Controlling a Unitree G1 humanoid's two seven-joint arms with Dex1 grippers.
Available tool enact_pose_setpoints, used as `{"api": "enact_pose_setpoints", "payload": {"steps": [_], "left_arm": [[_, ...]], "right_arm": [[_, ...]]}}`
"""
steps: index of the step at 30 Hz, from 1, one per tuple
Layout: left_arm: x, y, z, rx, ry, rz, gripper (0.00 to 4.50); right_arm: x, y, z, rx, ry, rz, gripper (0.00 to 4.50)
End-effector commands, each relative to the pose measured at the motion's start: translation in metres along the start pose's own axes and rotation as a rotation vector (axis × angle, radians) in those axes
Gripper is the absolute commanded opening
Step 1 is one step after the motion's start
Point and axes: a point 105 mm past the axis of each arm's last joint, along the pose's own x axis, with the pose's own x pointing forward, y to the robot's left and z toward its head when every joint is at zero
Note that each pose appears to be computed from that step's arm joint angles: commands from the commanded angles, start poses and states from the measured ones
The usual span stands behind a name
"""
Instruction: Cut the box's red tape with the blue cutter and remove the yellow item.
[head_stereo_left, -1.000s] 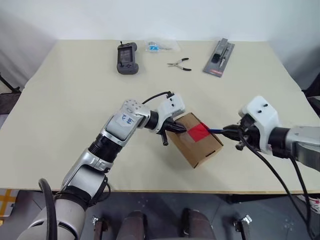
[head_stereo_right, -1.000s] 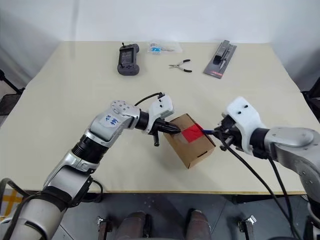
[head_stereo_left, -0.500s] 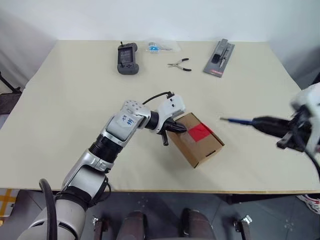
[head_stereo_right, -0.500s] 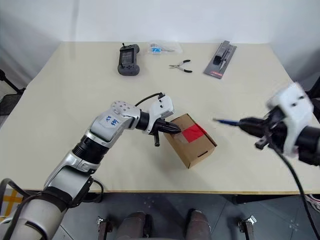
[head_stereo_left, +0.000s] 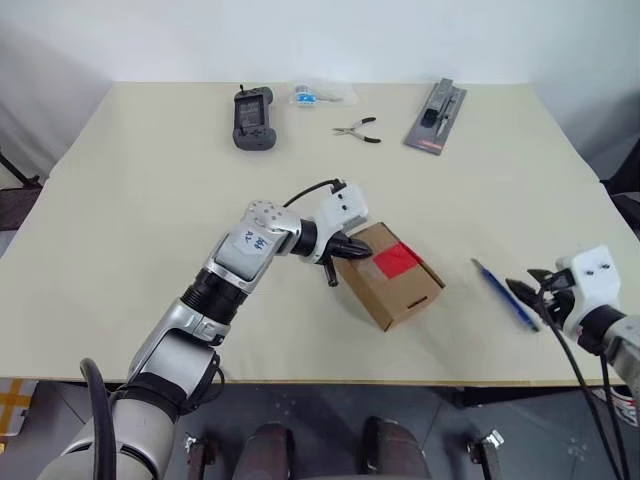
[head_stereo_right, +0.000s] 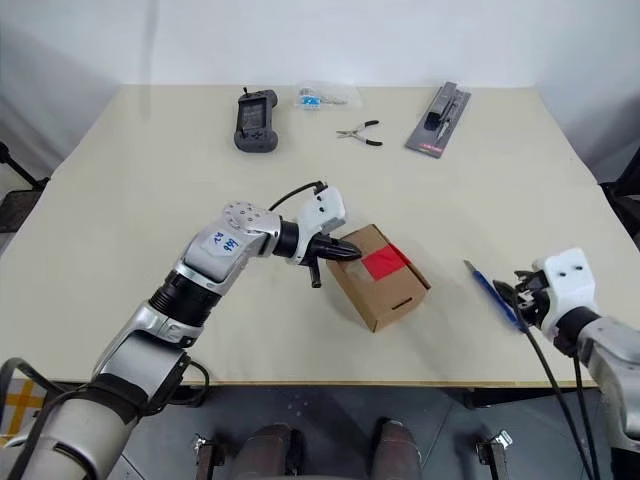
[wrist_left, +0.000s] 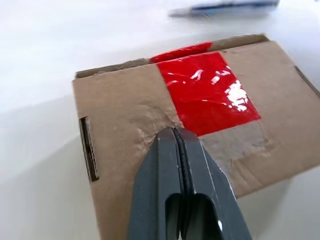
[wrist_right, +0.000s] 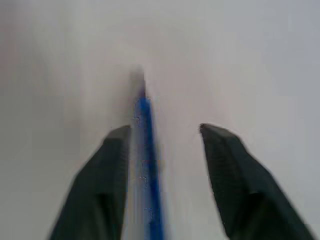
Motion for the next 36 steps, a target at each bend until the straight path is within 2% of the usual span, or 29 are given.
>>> {"api": "enact_pose_setpoints", "payload": {"steps": [1, 4, 7, 9, 10, 12, 16, 22, 23, 27, 30, 36], "left_arm": [[-0.019, 0.010, 0.032, -0.006, -0.098, 0.035, 0.00], [-0.033, 0.018, 0.039, 0.013, -0.082, 0.062, 0.00], [-0.046, 0.024, 0.045, 0.027, -0.073, 0.078, 0.00], [-0.054, 0.022, 0.037, 0.043, -0.017, 0.049, 0.00], [-0.056, 0.019, 0.028, 0.051, 0.025, 0.030, 0.00], [-0.057, 0.015, 0.014, 0.061, 0.087, 0.009, 0.00], [-0.049, -0.003, -0.024, 0.102, 0.252, -0.082, 0.00], [-0.031, -0.010, -0.028, 0.086, 0.250, -0.087, 0.00], [-0.028, -0.006, -0.028, 0.096, 0.238, -0.056, 0.00], [-0.028, 0.009, -0.034, 0.089, 0.248, 0.024, 0.00], [-0.036, 0.006, -0.031, 0.086, 0.244, -0.001, 0.00], [-0.055, -0.007, -0.046, 0.109, 0.330, -0.088, 0.00]], "right_arm": [[-0.009, -0.012, 0.023, -0.077, -0.072, -0.035, 3.58], [-0.010, -0.009, 0.030, -0.173, -0.046, 0.004, 4.47], [-0.004, -0.005, 0.044, -0.231, -0.039, 0.026, 4.47], [0.007, 0.008, 0.054, -0.210, -0.008, 0.102, 4.47], [0.014, 0.013, 0.050, -0.203, 0.063, 0.137, 4.47], [0.022, 0.016, 0.044, -0.211, 0.154, 0.151, 3.86], [0.051, 0.043, 0.069, -0.282, 0.111, 0.277, 2.41], [0.080, 0.072, 0.084, -0.331, 0.078, 0.414, 0.24], [0.079, 0.082, 0.083, -0.341, 0.089, 0.473, 0.04], [0.061, 0.136, 0.089, -0.377, 0.050, 0.747, 0.04], [0.059, 0.148, 0.092, -0.390, 0.039, 0.781, 0.04], [0.060, 0.184, 0.096, -0.394, 0.040, 0.848, 0.04]]}}
